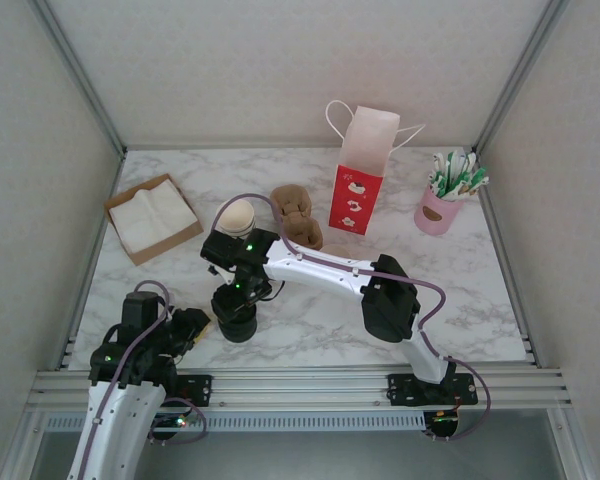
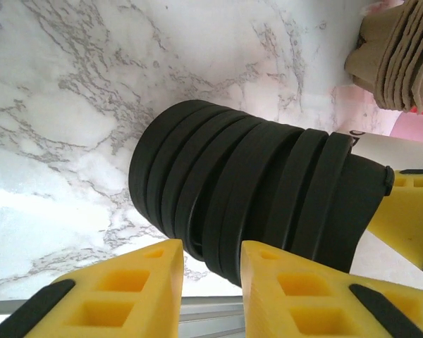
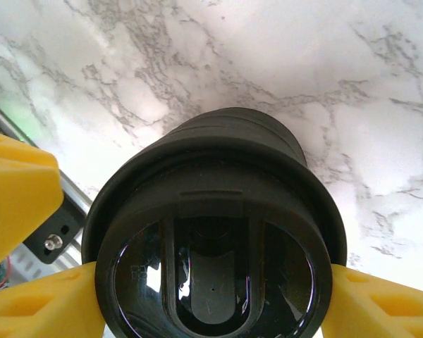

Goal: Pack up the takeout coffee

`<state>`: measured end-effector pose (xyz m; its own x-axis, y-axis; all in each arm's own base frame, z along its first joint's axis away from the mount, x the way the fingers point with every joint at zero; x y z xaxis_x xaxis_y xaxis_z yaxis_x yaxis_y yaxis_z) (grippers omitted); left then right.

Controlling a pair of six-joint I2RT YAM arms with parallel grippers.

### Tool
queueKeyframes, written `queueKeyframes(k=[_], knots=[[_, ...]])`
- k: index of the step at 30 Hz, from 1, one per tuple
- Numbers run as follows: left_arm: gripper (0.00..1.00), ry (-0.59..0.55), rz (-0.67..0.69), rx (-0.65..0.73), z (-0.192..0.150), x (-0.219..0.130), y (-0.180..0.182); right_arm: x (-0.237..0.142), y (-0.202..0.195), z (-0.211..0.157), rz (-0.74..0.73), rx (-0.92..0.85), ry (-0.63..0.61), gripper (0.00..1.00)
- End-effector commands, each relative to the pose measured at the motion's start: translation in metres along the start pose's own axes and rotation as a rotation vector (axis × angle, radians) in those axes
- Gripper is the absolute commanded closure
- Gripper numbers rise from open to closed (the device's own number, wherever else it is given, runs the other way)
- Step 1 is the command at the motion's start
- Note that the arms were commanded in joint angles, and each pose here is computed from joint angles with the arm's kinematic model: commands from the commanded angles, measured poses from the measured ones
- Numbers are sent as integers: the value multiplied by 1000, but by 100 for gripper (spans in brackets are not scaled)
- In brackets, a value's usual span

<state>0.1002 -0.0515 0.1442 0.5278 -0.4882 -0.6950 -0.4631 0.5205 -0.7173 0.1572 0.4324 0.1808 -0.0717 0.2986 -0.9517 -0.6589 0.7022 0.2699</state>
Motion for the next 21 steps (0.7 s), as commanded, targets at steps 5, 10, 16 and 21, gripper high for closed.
queueKeyframes(k=[5,10,16,21], knots=[[68,43,-158,-22,-1,7,-15,-1,-31,4,-129,61,-10,27],[64,75,-310,-58,0,13,-24,-3,-36,6,-87,82,-14,27],[65,93,-335,-83,-2,20,-19,-1,-36,7,-49,90,-2,27],[67,100,-311,-93,-2,25,-12,-2,-33,8,-20,87,0,27]])
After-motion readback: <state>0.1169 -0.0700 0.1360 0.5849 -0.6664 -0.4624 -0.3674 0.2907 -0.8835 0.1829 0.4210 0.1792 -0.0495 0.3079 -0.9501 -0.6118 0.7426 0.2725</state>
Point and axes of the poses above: each hand's point on the last joint's axis, 136 mm out from that joint toward the fingers, its own x axis out along the fingers, its own y axis along the line the jaws close on, z = x × y, the point moved 7 cm from there along -x, back along the fingers, and after that the axes turned 4 degrees about x, right-handed, at the moved point
